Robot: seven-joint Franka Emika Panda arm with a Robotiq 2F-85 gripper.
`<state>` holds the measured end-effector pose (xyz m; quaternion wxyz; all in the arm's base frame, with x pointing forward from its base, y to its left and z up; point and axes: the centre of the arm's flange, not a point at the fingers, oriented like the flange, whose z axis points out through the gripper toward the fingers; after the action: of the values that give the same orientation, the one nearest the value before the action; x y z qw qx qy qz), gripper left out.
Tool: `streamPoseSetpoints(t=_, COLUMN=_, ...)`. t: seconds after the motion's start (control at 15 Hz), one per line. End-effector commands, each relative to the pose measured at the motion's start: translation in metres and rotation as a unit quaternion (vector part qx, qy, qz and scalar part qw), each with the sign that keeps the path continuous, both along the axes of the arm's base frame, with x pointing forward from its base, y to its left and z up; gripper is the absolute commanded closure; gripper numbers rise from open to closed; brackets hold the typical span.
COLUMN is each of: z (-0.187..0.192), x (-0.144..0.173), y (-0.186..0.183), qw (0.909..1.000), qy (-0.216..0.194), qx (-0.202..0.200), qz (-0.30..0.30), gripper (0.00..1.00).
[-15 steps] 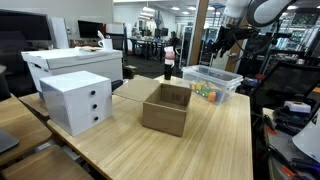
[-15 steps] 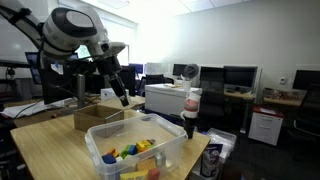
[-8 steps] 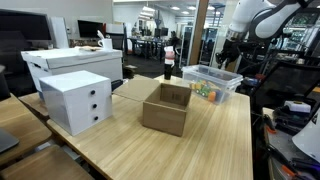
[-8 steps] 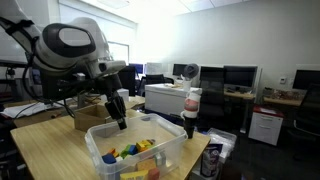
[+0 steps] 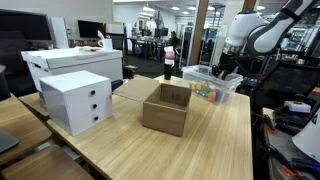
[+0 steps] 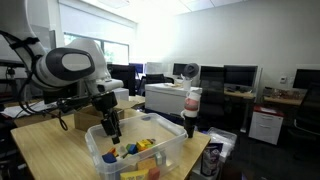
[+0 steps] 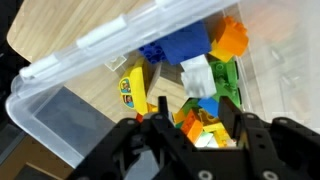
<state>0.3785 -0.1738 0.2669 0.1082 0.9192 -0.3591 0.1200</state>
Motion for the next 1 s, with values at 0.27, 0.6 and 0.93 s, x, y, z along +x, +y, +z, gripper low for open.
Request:
streamPoseSetpoints(t=0.27, z=0.041, x=-0.004, y=0.073, qw=0.9898, qy=0.001, qx=-0.059, qz=0.130, gripper=0.00)
streamPoseSetpoints(t=0.6, z=0.073, x=-0.017, y=0.146, qw=0.9678, qy=-0.020, qx=-0.074, qz=0.240, gripper=0.00)
streamPoseSetpoints(t=0.93, z=0.098, x=-0.019, y=0.177, qw=0.9492, qy=-0.039, qx=-0.074, qz=0.303, gripper=0.00)
